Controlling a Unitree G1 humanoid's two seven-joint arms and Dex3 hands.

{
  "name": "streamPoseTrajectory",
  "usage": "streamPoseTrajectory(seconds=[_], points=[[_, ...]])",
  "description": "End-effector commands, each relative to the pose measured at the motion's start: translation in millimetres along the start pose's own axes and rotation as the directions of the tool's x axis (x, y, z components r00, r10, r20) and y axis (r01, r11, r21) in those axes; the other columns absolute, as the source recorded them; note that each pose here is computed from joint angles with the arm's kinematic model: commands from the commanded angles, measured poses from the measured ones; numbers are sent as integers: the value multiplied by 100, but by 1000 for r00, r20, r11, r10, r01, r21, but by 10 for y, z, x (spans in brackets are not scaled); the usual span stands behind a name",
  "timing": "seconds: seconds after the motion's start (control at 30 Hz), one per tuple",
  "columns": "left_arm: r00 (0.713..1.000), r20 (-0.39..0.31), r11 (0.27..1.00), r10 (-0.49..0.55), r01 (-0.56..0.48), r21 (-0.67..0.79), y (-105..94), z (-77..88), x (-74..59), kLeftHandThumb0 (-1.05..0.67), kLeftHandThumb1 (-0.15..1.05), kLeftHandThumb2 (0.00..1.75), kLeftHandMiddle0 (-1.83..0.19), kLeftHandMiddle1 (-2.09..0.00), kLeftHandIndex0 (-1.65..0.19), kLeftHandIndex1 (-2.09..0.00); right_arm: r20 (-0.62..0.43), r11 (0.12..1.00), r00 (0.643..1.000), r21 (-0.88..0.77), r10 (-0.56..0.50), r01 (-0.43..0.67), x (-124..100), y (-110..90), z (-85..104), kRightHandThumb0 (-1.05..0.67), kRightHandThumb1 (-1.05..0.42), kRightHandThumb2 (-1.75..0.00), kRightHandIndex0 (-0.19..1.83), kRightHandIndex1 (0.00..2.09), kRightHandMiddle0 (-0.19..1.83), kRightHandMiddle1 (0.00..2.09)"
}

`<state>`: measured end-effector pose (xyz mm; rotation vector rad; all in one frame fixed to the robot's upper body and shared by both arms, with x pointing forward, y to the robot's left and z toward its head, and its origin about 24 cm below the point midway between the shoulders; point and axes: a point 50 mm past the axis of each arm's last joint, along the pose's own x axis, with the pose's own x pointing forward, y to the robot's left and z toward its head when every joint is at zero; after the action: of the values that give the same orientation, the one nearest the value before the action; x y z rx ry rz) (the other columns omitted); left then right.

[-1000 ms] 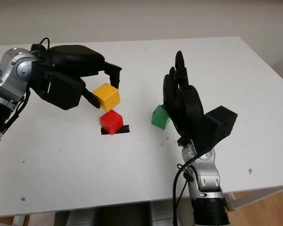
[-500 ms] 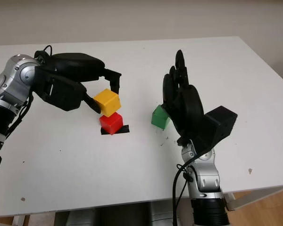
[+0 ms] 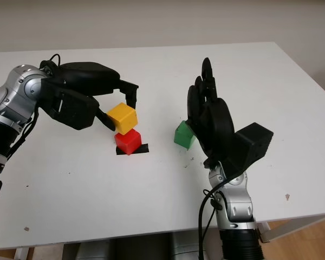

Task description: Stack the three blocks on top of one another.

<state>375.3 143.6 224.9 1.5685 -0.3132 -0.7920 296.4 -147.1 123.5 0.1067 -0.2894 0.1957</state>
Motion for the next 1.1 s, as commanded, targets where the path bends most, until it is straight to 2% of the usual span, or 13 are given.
streamPoseTrajectory(seconds=[0.0, 0.5, 1.07], points=[[1000, 9, 1000, 2, -2, -6, -37, 3, 19, -44, 97, 5, -33, -6, -39, -139, 12, 1000, 1000, -12, -2, 2, -8, -11, 44, -74, -105, -64, -19, 0, -19, 0], [1000, -7, 1000, -22, 22, 2, -91, 32, 68, -44, 96, 6, -31, -5, -41, -130, 7, 1000, 1000, -9, 2, -1, -28, -33, 48, -74, -105, -64, -19, 0, -19, 0], [999, -6, 999, -44, 44, -6, -187, 20, 111, -43, 96, 5, -33, -6, -41, -130, 4, 1000, 1000, -2, -6, 6, -45, -32, 62, -74, -105, -63, -19, 0, -19, 0]])
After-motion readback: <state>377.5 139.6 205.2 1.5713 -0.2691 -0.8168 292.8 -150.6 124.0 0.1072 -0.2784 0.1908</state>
